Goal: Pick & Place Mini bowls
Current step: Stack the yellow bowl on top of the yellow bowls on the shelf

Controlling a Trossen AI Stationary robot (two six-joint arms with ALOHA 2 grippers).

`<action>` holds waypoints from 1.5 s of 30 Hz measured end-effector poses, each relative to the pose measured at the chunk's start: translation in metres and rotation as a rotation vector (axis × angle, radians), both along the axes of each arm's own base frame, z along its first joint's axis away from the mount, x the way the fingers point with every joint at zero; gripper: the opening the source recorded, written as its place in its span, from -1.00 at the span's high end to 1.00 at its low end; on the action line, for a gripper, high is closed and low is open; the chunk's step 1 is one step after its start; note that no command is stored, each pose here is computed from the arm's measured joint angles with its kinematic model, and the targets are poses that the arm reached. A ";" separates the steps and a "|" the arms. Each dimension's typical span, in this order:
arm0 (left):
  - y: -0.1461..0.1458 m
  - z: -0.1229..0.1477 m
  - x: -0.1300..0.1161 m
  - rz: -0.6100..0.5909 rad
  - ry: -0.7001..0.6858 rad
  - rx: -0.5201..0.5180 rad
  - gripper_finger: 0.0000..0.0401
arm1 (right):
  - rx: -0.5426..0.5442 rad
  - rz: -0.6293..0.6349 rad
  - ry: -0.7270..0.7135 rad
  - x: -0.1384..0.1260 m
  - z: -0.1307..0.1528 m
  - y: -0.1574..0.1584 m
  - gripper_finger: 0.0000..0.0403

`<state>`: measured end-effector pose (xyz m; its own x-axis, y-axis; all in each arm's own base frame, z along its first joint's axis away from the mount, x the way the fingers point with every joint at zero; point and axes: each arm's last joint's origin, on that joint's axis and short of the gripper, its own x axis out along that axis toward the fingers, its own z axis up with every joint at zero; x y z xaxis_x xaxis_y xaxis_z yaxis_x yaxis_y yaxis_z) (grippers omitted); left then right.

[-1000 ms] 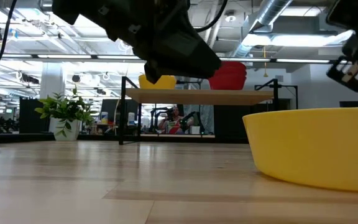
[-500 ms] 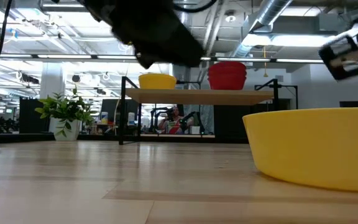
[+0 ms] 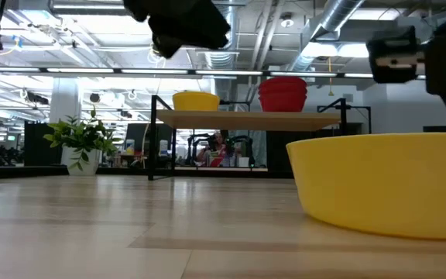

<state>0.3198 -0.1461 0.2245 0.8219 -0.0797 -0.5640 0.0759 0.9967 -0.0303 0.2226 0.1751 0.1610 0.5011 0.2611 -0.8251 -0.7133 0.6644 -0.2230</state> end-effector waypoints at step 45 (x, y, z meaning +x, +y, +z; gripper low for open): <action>0.007 0.022 -0.011 -0.038 -0.041 0.101 0.45 | -0.169 0.092 0.069 0.040 0.034 -0.012 0.99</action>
